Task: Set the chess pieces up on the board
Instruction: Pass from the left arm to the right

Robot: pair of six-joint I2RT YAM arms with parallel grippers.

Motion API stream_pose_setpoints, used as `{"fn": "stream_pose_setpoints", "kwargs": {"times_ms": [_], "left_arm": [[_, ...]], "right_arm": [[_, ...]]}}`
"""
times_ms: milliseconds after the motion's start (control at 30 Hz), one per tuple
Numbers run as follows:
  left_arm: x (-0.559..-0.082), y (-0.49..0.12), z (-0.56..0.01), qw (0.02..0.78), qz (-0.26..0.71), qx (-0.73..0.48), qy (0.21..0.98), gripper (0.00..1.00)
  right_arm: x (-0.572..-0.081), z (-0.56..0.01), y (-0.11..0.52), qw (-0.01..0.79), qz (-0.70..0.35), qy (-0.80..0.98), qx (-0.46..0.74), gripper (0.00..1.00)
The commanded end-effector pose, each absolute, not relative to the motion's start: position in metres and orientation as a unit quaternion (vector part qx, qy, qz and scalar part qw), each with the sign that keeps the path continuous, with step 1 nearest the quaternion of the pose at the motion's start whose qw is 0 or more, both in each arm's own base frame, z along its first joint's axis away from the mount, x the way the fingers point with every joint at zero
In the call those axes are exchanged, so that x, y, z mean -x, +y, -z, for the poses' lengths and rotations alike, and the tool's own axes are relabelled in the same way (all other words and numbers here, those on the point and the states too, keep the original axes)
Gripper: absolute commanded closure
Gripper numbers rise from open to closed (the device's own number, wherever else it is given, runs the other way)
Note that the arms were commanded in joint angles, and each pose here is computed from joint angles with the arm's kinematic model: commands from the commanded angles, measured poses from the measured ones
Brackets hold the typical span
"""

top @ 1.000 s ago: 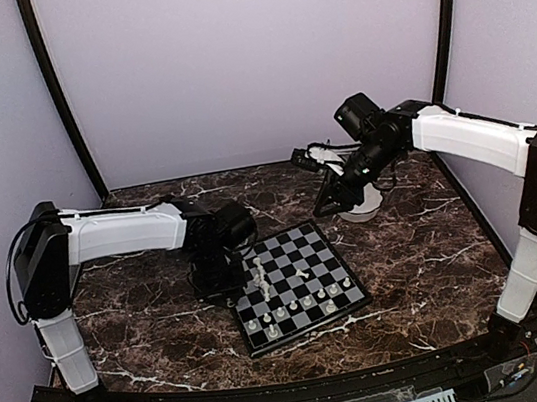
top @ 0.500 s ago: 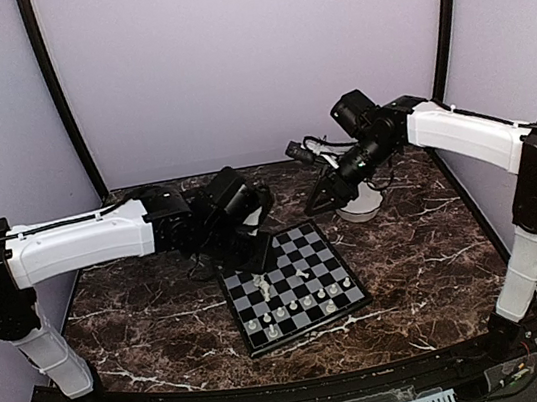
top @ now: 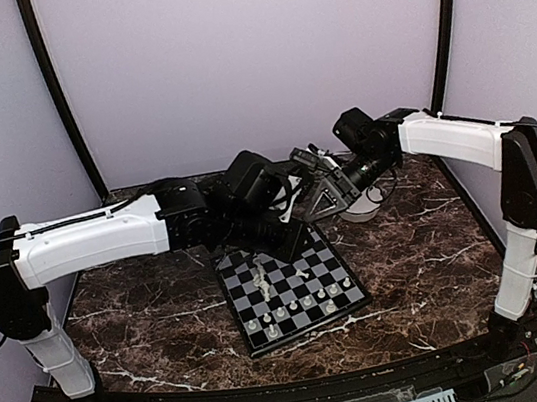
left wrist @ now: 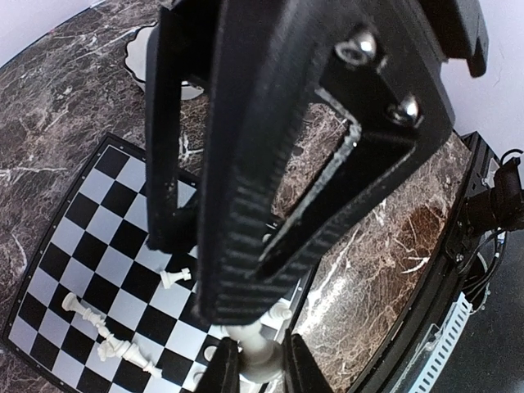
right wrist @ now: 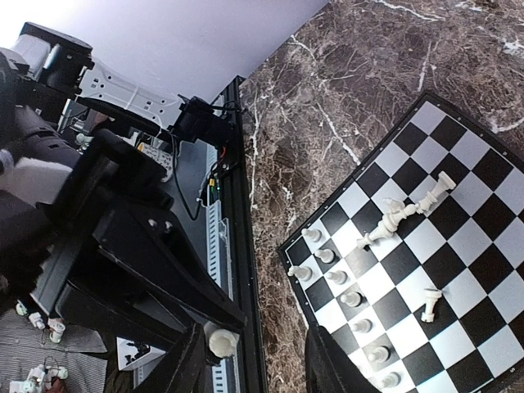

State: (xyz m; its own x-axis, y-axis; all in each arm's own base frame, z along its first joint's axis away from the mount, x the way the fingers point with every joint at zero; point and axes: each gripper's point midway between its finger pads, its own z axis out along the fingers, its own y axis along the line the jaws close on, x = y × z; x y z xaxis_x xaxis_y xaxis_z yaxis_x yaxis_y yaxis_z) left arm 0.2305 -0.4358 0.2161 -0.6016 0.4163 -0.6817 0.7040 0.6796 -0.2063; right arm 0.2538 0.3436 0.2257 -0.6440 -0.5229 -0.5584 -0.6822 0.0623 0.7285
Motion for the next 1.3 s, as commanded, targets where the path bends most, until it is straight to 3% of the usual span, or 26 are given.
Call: {"fn": "stream_pose_setpoints", "kwargs": {"times_ms": [0, 467, 900, 1133, 1267], "left_arm": [[-0.230, -0.444, -0.229, 0.322, 0.237, -0.341, 0.851, 0.89], [-0.237, -0.448, -0.238, 0.345, 0.229, -0.334, 0.847, 0.89], [-0.242, -0.449, -0.238, 0.358, 0.221, -0.331, 0.845, 0.89], [-0.252, -0.430, -0.226, 0.363, 0.180, -0.288, 0.868, 0.64], [-0.247, -0.418, -0.222, 0.356, 0.182, -0.272, 0.875, 0.58]], "right_arm": [[-0.246, -0.235, 0.345, 0.054, -0.578, 0.707, 0.404, 0.59], [-0.243, -0.234, 0.343, 0.049, -0.580, 0.707, 0.402, 0.69], [-0.245, -0.234, 0.343, 0.054, -0.576, 0.708, 0.405, 1.00], [-0.252, -0.239, 0.342, 0.083, -0.562, 0.712, 0.413, 1.00], [-0.259, -0.240, 0.338, 0.112, -0.533, 0.720, 0.431, 1.00]]}}
